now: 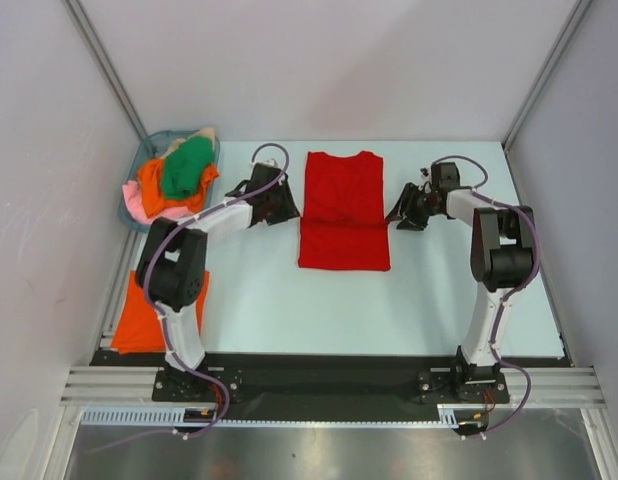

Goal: Fold and stack the t-shirts
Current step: Fold the tshirt

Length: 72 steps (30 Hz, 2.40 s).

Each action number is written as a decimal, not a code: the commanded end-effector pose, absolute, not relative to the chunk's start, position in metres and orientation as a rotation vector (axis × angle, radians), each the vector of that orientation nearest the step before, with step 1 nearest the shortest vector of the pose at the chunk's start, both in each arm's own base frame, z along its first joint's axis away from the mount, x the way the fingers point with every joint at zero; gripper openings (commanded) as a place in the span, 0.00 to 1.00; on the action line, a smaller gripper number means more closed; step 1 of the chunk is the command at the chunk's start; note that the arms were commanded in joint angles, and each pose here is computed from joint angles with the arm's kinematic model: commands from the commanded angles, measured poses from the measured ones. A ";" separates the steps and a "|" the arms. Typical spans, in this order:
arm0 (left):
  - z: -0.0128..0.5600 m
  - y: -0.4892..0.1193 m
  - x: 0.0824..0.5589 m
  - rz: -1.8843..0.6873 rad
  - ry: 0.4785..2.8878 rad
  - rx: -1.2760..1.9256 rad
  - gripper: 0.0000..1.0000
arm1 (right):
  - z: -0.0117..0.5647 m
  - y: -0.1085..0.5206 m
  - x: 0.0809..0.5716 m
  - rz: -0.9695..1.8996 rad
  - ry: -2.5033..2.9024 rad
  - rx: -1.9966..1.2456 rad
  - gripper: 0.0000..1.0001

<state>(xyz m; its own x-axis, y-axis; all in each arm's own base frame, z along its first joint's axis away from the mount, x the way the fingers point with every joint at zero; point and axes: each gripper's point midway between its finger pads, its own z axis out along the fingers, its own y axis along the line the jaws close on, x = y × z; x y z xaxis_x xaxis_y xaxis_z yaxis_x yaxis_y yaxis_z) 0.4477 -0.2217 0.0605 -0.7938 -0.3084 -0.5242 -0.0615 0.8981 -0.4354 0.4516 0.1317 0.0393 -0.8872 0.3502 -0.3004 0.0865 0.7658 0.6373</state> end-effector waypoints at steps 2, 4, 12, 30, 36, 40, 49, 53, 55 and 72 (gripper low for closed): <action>0.133 -0.200 0.433 -0.469 2.290 -0.196 0.47 | 0.070 0.100 0.440 0.539 2.518 0.305 0.53; 0.148 -0.215 0.417 -0.565 2.256 -0.158 0.46 | 0.089 0.106 0.427 0.446 2.463 0.267 0.54; 0.104 -0.304 0.366 -0.754 2.325 0.027 0.33 | 0.082 0.162 0.391 0.333 2.468 0.086 0.55; 0.092 -0.298 0.413 -0.746 2.318 0.062 0.39 | 0.089 0.175 0.444 0.419 2.426 0.000 0.55; 0.074 -0.305 0.364 -0.983 2.369 0.020 0.33 | 0.080 0.219 0.367 1.003 2.474 -0.008 0.38; 0.041 -0.297 0.349 -0.998 2.433 -0.012 0.28 | 0.074 0.232 0.359 1.310 2.383 0.047 0.08; 0.015 -0.254 0.326 -0.879 2.480 -0.042 0.29 | 0.024 0.174 0.330 1.299 2.438 0.308 0.02; 0.033 -0.267 0.312 -0.967 2.452 0.020 0.33 | 0.036 0.169 0.317 1.266 2.433 0.270 0.02; 0.045 -0.277 0.309 -1.012 2.427 0.052 0.37 | 0.057 0.175 0.318 1.282 2.396 0.226 0.02; 0.015 -0.247 0.309 -0.932 2.469 -0.054 0.36 | 0.025 0.181 0.316 1.395 2.382 0.293 0.01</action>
<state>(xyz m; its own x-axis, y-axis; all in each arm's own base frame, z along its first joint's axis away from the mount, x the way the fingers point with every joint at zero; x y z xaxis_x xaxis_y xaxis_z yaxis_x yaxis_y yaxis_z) 0.3181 -0.2730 0.0245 -0.8739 -0.2013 -0.4426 0.1725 0.7227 -0.6693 0.3173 0.1896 0.0194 -0.9223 0.3422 -0.1798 0.0266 0.5202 0.8536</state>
